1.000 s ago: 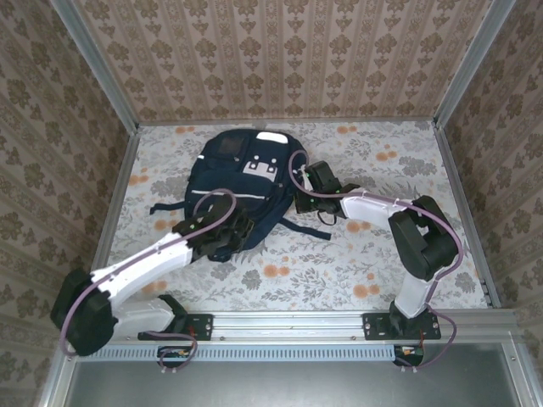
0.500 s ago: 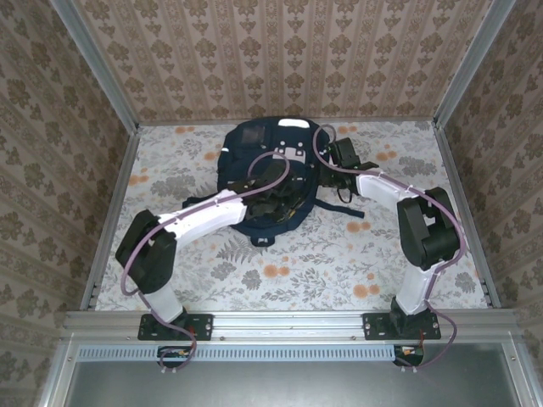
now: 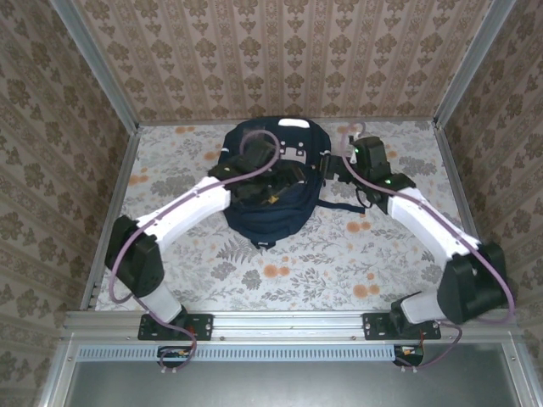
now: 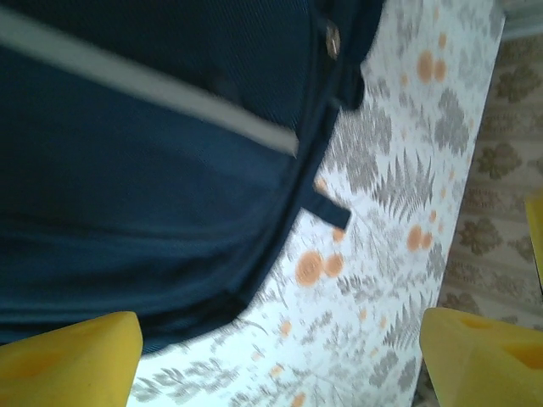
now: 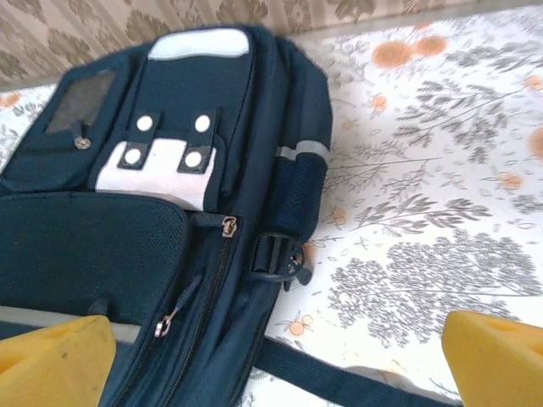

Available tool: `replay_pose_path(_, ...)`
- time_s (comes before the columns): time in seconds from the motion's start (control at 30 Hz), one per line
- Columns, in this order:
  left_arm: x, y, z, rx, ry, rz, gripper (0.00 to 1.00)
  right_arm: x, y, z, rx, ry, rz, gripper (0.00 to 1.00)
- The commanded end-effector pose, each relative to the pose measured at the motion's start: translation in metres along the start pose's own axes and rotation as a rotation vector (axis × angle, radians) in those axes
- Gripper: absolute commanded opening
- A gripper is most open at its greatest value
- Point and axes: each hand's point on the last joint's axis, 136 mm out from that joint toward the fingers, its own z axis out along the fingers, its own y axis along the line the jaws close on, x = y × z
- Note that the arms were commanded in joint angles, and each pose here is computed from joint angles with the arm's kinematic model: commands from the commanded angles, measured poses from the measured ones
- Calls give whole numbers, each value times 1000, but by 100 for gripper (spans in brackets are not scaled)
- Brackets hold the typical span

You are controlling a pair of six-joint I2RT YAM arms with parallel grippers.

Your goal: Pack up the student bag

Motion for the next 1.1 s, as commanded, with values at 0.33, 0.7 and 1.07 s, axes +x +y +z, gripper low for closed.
replay_pose_path(0.33, -141, 211, -130, -452, -476, 110, 100, 22, -84, -68, 297, -218, -87, 100)
replay_pose_path(0.7, -175, 301, -127, -855, -675, 460, 100, 58, -133, -24, 421, -280, -180, 100)
replay_pose_path(1.07, -182, 302, -106, -650, -868, 604, 100, 57, -147, 18, 294, -335, -119, 100)
